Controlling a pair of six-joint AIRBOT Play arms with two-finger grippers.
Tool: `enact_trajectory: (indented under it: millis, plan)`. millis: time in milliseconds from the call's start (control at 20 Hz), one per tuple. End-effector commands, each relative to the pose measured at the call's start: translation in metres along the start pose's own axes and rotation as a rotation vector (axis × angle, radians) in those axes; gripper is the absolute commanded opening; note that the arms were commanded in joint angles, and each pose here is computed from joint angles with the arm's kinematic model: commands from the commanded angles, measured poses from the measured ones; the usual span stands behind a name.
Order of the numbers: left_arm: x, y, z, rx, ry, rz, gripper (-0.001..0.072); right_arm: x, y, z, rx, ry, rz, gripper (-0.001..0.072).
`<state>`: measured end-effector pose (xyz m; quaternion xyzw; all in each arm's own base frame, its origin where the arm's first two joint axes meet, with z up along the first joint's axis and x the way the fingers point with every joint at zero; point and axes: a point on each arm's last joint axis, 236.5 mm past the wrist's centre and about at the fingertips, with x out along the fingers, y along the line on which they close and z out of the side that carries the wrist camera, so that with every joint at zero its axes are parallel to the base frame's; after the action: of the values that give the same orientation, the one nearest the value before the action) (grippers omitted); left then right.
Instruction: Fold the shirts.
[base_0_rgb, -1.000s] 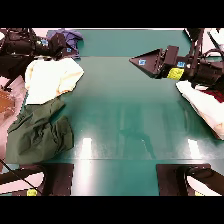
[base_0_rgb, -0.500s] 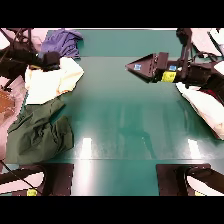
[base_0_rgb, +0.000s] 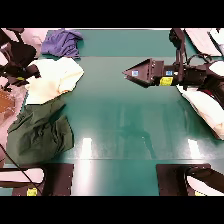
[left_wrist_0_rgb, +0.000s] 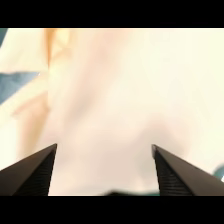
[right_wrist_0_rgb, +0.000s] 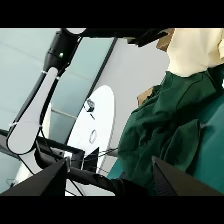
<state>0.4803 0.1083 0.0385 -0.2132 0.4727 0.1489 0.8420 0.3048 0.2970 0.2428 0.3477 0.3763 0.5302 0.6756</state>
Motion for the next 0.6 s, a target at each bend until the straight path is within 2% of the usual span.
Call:
enact_trajectory:
  millis: [0, 100, 200, 400, 450, 500, 550]
  plan:
    - [0.024, 0.020, 0.039, -0.061, -0.123, -0.084, 0.0720, -0.002, 0.003, -0.002, -0.033, 0.003, -0.003, 0.0592]
    - [0.018, 0.018, 0.058, 0.012, -0.189, -0.085, 0.0720, -0.001, -0.004, -0.002, -0.040, 0.007, -0.029, 0.0592]
    - [0.029, 0.015, 0.052, 0.040, -0.151, -0.101, 0.0720, -0.001, -0.008, -0.001, -0.042, 0.004, -0.043, 0.0592]
    - [0.064, -0.031, -0.001, 0.055, 0.047, -0.271, 0.0720, -0.001, -0.009, 0.004, -0.041, -0.019, -0.049, 0.0592]
    - [0.069, -0.043, -0.010, 0.072, 0.071, -0.282, 0.0643, -0.001, -0.009, 0.004, -0.037, -0.018, -0.048, 0.0592]
    - [0.069, -0.057, -0.015, 0.093, 0.075, -0.300, 0.0351, -0.001, -0.009, 0.004, -0.037, -0.018, -0.047, 0.0592]
    - [0.066, -0.077, -0.017, 0.127, 0.065, -0.339, 0.0023, -0.001, -0.009, 0.004, -0.037, -0.017, -0.047, 0.0592]
